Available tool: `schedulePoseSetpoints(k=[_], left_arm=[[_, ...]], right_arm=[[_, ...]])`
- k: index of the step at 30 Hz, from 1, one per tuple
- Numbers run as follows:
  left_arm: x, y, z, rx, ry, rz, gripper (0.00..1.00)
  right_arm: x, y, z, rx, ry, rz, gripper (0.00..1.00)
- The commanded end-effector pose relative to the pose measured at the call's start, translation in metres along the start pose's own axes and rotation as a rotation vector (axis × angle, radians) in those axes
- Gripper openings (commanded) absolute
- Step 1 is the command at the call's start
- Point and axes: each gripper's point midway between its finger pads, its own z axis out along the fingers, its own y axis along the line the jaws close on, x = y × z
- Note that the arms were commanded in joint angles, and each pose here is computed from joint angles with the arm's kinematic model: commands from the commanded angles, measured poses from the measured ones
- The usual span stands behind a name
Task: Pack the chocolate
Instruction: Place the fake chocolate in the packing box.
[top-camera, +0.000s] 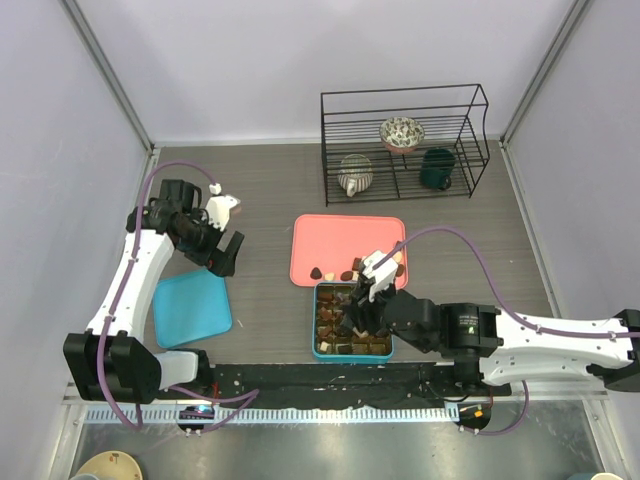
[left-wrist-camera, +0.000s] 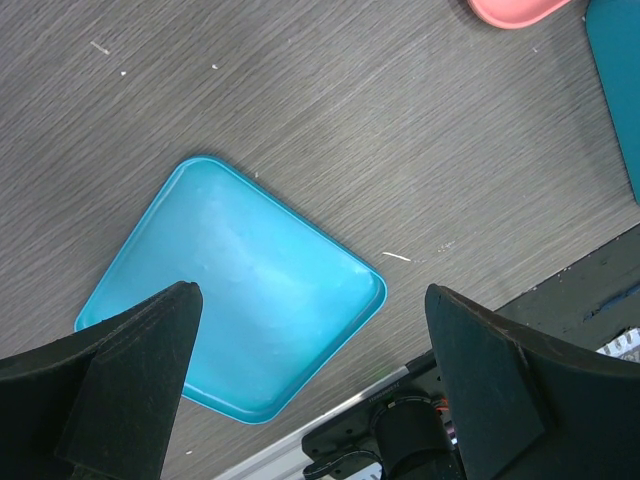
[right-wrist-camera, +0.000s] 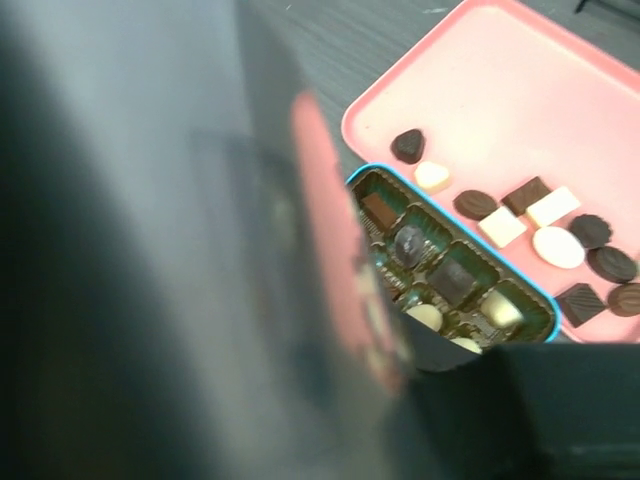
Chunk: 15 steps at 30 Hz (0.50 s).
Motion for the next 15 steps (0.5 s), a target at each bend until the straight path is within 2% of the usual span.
schedulePoseSetpoints(k=[1, 8, 15], left_arm=[[-0.004, -0.003, -0.010, -0.004, -0.033, -0.010, 1.00], [-0.004, -0.004, -0.008, 0.007, -0.030, -0.015, 1.00], [-0.005, -0.003, -0.008, 0.002, -0.033, -0.008, 1.00]], right_arm=[[-0.048, -0.010, -0.009, 0.070, -0.146, 0.021, 0.37], [-0.105, -0.045, 0.001, 0.254, -0.260, -0.053, 0.30], [-0.128, -0.113, 0.053, 0.365, -0.277, -0.014, 0.29]])
